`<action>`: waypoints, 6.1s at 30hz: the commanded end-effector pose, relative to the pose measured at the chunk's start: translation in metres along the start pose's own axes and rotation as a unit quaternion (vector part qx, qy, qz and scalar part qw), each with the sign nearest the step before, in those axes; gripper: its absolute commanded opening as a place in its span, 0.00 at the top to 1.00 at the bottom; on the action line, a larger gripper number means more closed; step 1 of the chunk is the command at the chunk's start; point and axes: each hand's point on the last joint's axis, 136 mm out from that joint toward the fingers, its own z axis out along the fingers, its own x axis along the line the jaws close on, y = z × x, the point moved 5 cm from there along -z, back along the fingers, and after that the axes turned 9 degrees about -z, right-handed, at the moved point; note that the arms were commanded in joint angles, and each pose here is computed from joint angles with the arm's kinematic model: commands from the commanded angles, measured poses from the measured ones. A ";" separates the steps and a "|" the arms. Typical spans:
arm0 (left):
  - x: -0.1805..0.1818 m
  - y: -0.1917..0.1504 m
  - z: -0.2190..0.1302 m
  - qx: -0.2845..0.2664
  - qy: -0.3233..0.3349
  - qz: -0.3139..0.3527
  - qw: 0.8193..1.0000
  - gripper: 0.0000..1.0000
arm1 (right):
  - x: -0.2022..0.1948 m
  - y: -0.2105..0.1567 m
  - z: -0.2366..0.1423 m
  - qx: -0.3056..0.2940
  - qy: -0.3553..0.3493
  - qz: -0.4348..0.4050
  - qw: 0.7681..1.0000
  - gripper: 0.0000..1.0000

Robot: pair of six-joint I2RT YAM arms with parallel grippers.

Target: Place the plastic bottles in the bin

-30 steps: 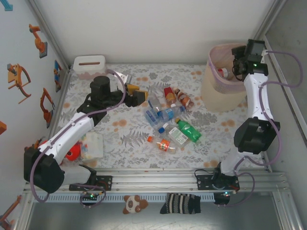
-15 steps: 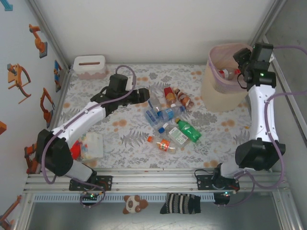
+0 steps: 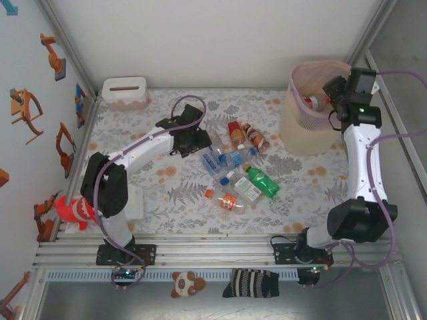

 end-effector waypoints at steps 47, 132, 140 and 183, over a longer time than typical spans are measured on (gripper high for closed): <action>0.013 -0.019 0.059 0.064 0.094 -0.084 0.990 0.45 | -0.001 0.000 -0.012 -0.016 0.001 0.002 1.000 0.31; -0.066 0.025 -0.203 -0.190 -0.456 0.214 0.843 0.64 | 0.248 -0.258 -0.131 0.079 0.594 -0.405 0.691 0.30; -0.064 0.025 -0.203 -0.193 -0.451 0.211 0.846 0.63 | 0.247 -0.256 -0.132 0.076 0.591 -0.405 0.694 0.38; -0.070 0.073 -0.177 -0.183 -0.359 0.194 0.894 0.22 | 0.087 0.010 -0.050 -0.065 0.161 -0.037 0.984 0.57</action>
